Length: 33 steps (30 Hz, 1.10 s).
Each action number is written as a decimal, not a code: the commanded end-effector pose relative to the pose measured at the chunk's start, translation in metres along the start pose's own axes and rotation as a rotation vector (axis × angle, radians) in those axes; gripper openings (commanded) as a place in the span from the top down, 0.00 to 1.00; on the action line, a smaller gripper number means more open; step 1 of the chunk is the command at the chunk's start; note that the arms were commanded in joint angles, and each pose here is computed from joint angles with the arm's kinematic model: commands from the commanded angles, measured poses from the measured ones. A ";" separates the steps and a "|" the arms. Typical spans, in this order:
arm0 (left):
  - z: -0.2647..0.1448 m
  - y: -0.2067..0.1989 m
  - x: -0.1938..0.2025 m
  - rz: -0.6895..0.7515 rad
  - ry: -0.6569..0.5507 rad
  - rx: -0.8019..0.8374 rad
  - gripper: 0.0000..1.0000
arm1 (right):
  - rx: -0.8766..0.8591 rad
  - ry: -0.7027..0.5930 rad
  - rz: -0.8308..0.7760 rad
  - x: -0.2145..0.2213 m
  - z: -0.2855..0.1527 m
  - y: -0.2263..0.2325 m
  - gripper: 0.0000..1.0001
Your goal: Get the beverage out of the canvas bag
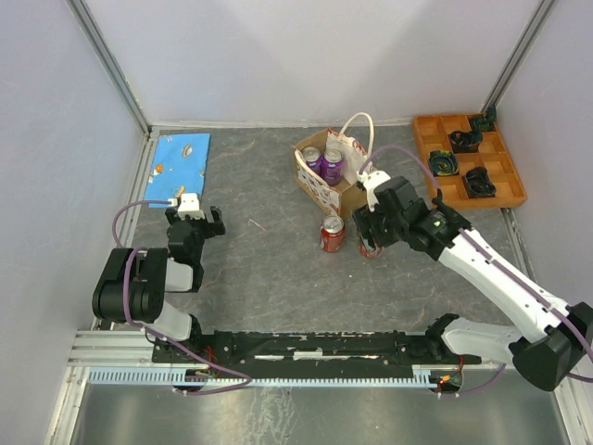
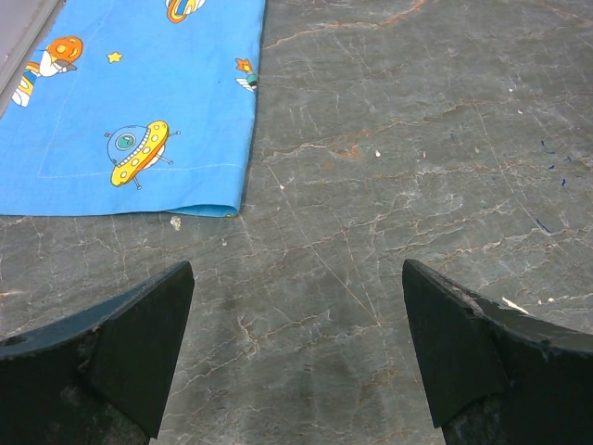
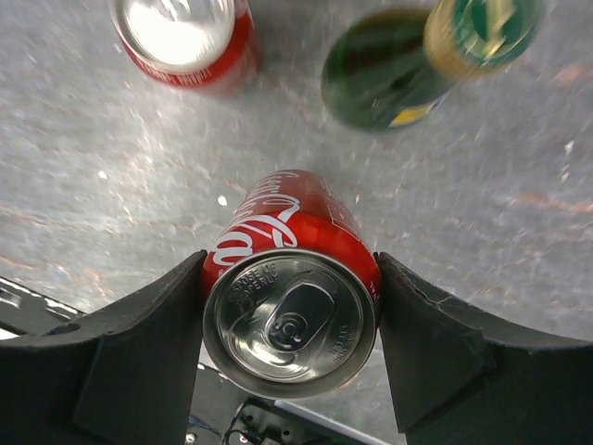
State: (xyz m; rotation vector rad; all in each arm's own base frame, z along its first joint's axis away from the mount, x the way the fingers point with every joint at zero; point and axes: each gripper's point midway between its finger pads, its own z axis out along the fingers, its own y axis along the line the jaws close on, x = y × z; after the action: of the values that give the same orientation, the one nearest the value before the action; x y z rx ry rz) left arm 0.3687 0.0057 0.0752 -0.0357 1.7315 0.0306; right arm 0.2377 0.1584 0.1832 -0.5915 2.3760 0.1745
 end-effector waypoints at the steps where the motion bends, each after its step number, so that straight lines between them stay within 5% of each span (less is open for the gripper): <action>1: 0.006 -0.001 -0.017 -0.013 -0.054 0.002 0.01 | -0.008 -0.108 0.068 -0.014 0.016 0.006 1.00; 24: 0.006 0.000 -0.017 -0.012 -0.054 0.002 0.01 | 0.139 -0.004 0.140 0.030 0.079 -0.010 0.99; 26: 0.006 -0.001 -0.017 -0.012 -0.054 0.002 0.01 | 0.139 0.006 0.143 0.033 0.078 -0.009 0.85; 31: 0.006 -0.001 -0.017 -0.013 -0.054 0.003 0.01 | 0.155 0.014 0.150 0.035 0.075 -0.012 0.06; 33: 0.006 0.000 -0.017 -0.012 -0.054 0.001 0.01 | 0.164 0.011 0.150 0.034 0.072 -0.014 0.01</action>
State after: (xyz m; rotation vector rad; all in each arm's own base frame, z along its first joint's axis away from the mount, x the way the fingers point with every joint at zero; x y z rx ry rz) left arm 0.3687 0.0057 0.0752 -0.0351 1.7315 0.0306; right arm 0.2534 0.1541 0.0890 -0.3905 2.4857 0.0518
